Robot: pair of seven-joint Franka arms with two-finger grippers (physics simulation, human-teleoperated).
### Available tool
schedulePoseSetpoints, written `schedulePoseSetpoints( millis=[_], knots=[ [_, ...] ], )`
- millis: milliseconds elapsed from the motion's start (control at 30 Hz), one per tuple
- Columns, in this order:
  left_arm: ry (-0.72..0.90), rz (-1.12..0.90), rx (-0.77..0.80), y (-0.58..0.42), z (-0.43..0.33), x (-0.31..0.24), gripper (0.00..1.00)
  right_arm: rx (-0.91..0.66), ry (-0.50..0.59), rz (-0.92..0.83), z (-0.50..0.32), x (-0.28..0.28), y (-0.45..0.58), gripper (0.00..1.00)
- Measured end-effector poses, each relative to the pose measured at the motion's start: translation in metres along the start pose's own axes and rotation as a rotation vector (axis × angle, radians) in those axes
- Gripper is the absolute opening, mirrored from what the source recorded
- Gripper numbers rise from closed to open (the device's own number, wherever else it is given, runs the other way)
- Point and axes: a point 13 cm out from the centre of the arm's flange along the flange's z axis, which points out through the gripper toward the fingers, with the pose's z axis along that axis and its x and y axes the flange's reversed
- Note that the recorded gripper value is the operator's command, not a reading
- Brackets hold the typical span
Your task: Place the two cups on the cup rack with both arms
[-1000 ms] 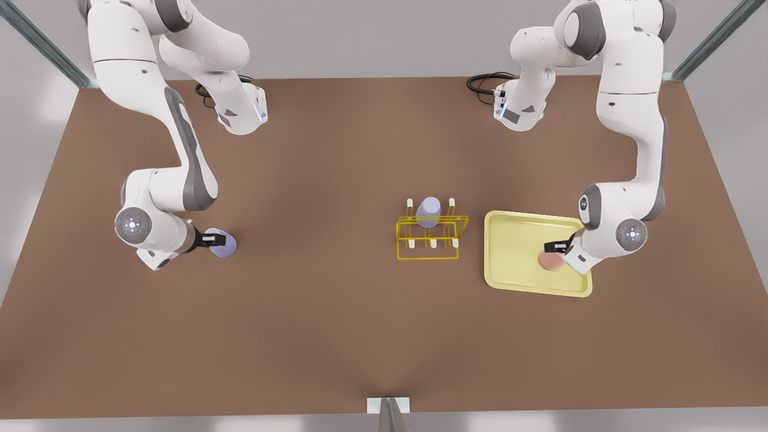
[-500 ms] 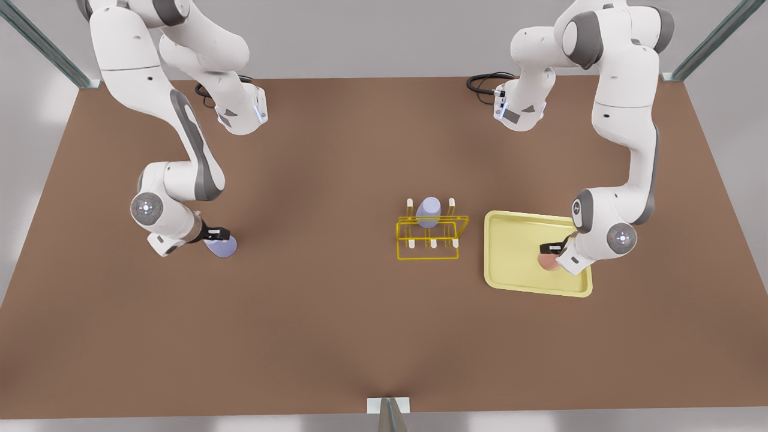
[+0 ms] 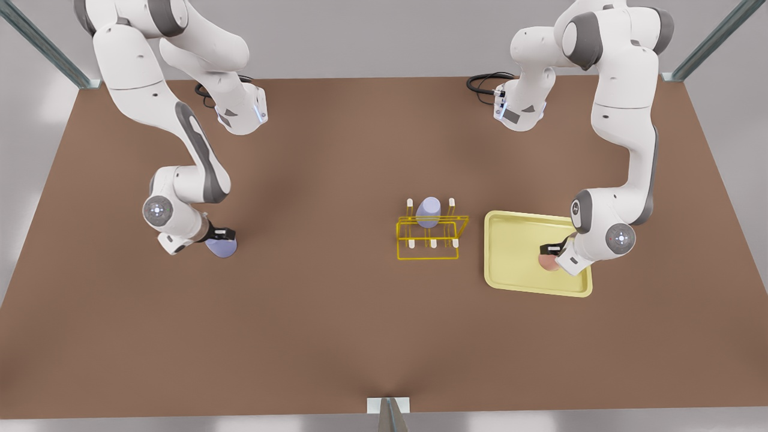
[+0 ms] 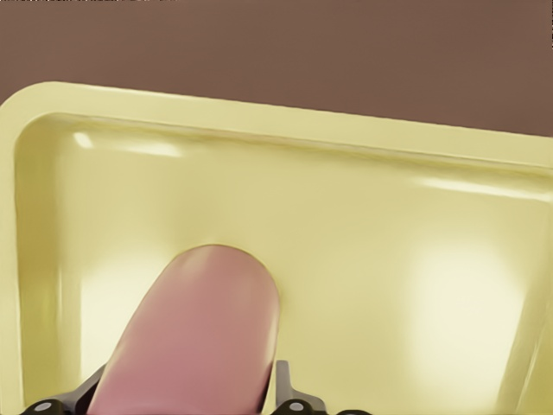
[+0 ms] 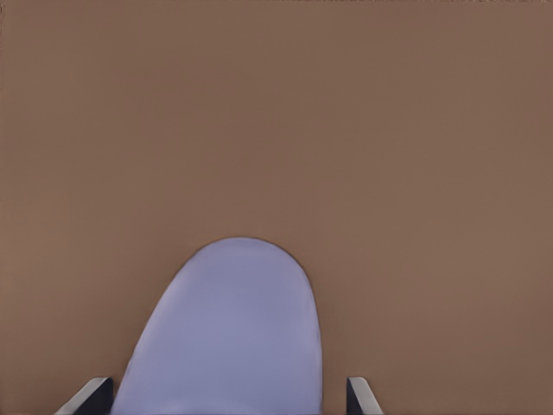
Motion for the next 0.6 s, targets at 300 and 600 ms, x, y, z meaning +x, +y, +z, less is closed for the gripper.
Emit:
schedulePoseSetpoints(
  millis=[300,600],
  knots=[
    [-0.011,0.002,-0.001,0.0,0.002,-0.003,0.87,0.001,0.004,-0.003,0.009,0.011,0.001,1.0],
    [-0.016,0.005,-0.001,-0.002,-0.001,-0.004,0.85,0.001,-0.002,-0.006,0.019,0.012,0.001,1.0]
  ],
)
